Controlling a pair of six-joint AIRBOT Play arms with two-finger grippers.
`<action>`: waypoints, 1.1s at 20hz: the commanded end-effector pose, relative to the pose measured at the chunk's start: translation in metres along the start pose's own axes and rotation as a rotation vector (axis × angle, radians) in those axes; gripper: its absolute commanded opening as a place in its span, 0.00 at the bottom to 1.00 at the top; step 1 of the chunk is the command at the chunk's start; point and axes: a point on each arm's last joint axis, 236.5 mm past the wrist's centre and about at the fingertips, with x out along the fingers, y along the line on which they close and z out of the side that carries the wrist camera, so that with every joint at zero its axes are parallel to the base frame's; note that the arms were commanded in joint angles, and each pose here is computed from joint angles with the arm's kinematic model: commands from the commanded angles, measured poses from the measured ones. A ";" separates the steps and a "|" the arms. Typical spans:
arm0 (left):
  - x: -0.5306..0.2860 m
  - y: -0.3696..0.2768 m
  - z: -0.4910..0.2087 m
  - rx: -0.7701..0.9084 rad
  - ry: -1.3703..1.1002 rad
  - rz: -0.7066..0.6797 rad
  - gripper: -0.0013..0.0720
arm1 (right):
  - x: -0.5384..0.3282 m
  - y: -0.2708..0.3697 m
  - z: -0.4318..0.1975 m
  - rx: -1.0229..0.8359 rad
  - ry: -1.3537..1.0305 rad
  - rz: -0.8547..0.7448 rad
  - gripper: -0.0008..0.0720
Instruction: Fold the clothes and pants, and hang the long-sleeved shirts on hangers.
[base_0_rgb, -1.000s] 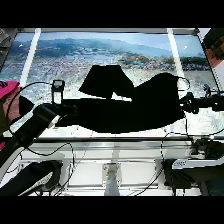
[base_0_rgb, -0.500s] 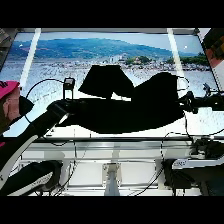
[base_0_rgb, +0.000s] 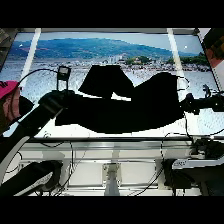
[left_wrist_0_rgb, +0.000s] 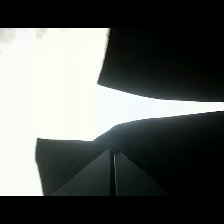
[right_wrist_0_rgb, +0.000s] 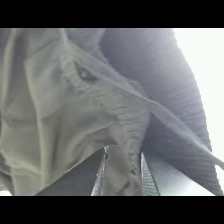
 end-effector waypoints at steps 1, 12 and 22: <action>-0.060 0.069 0.001 0.071 0.038 0.219 0.02 | -0.001 -0.003 0.006 -0.003 -0.022 -0.014 0.35; -0.126 0.158 -0.062 0.027 0.219 0.479 0.02 | -0.015 -0.015 0.009 -0.133 -0.006 -0.101 0.22; -0.082 0.191 0.016 -0.054 -0.269 0.380 0.02 | -0.015 -0.018 0.009 -0.134 -0.005 -0.113 0.04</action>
